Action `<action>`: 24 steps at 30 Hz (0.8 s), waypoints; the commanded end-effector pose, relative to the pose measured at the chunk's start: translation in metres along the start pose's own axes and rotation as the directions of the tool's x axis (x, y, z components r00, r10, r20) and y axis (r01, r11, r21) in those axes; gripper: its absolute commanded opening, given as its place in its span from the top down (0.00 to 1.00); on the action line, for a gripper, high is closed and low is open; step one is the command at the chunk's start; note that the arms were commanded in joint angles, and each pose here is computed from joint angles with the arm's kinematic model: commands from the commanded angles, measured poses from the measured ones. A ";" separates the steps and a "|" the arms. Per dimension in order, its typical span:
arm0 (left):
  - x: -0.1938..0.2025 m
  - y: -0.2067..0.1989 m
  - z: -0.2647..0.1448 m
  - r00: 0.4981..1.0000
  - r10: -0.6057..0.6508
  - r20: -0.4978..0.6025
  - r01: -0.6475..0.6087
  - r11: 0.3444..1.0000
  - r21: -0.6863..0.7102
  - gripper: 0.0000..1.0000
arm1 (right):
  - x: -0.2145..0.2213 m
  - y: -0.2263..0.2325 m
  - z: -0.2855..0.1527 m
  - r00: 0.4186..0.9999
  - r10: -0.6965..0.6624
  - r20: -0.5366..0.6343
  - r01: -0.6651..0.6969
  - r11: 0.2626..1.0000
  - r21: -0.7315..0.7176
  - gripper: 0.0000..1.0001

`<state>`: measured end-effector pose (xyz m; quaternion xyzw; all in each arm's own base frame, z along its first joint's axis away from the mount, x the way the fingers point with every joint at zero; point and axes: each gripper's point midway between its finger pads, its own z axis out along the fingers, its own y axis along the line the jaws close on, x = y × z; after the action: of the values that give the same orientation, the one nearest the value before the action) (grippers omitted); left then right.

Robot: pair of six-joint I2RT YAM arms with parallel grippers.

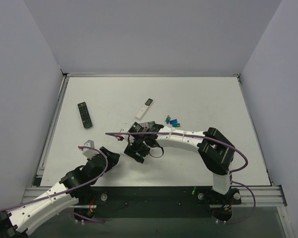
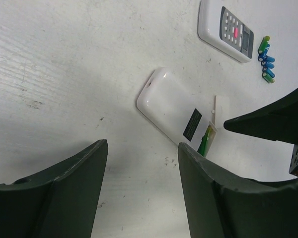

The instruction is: Load the batteries into the remote control

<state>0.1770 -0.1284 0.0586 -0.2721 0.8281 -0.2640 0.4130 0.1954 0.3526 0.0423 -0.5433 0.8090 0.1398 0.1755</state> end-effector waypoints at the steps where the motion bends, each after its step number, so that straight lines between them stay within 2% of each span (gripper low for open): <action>1: -0.001 0.011 0.004 0.992 -0.123 0.033 0.125 0.992 -0.035 0.31 | 0.002 0.004 0.017 0.993 -0.120 -0.012 0.120 0.993 0.012 0.31; 8: 0.004 0.012 0.007 0.986 -0.166 0.022 0.166 0.986 -0.025 0.31 | 0.015 -0.005 0.035 0.988 -0.138 -0.065 0.143 0.986 0.080 0.34; 14: 0.006 0.009 0.010 0.981 -0.194 0.020 0.194 0.981 -0.001 0.31 | 0.016 -0.006 0.038 0.991 -0.118 -0.058 0.123 0.989 0.085 0.38; 20: 0.003 0.000 0.011 0.978 -0.209 0.027 0.208 0.978 0.034 0.32 | 0.010 -0.004 0.032 1.000 -0.030 0.001 0.030 0.998 0.064 0.51; 23: 0.002 -0.005 0.012 0.975 -0.218 0.029 0.217 0.975 0.050 0.32 | 0.005 -0.009 0.026 0.999 0.030 0.042 -0.033 0.997 0.064 0.61; 24: 0.002 -0.006 0.013 0.975 -0.221 0.029 0.219 0.974 0.054 0.32 | 0.008 -0.011 0.025 0.998 0.039 0.045 -0.042 0.997 0.067 0.68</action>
<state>0.1759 -0.1315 0.0373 -0.3145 0.8138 -0.2885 0.3944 0.2011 0.3656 0.0099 -0.5537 0.7985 0.1206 0.2031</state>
